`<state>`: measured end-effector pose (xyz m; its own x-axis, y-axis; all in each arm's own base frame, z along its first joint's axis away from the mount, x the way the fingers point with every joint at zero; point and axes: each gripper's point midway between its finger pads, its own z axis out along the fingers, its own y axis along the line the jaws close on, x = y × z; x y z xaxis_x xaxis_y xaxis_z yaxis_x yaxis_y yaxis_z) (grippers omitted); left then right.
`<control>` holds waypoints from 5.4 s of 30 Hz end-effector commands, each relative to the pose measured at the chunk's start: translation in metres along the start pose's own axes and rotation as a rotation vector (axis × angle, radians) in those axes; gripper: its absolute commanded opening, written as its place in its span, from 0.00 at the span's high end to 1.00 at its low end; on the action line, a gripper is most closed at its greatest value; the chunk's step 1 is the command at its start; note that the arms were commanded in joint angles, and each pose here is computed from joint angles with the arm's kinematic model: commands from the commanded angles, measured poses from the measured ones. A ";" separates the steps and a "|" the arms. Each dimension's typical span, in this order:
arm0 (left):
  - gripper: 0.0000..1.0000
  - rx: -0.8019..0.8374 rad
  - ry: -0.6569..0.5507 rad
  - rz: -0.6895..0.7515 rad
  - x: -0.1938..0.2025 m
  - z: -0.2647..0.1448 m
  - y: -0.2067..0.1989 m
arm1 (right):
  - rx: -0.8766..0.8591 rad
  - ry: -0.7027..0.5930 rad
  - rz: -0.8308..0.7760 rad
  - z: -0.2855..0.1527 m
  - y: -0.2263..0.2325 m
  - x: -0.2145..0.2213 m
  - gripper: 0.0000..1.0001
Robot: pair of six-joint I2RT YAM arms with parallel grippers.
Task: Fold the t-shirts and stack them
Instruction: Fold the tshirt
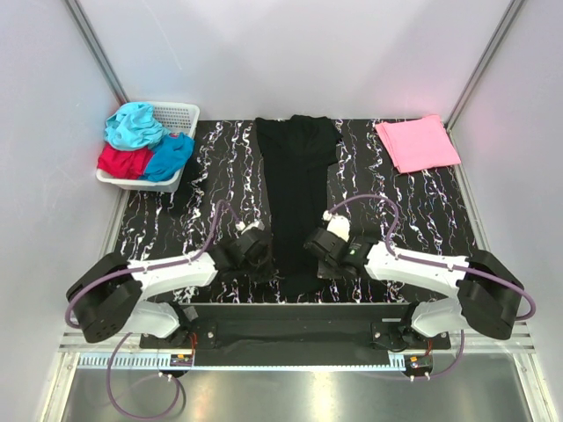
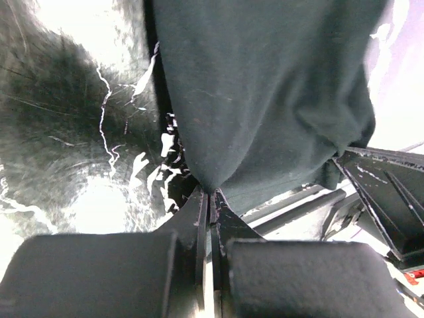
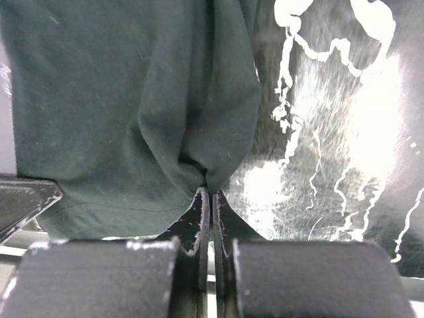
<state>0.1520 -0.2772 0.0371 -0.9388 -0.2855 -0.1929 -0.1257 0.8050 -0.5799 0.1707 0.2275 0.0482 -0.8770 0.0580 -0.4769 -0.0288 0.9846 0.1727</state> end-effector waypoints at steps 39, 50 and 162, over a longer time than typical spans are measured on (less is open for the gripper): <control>1.00 -0.130 -0.341 0.075 -0.256 0.016 -0.058 | 0.067 -0.349 -0.082 0.064 0.017 -0.289 1.00; 1.00 -0.152 -0.331 0.074 -0.319 0.047 -0.063 | 0.058 -0.322 -0.087 0.115 0.005 -0.337 1.00; 1.00 -0.160 -0.542 0.002 -0.422 0.027 -0.052 | 0.033 -0.347 -0.145 0.139 0.009 -0.403 1.00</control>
<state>0.5652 -0.1992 0.0646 -0.6784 -0.4902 -0.5473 -0.3117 0.8666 -0.3897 0.6000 0.2417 0.0791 -0.6765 -0.0382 -0.7355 -0.1250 0.9901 0.0635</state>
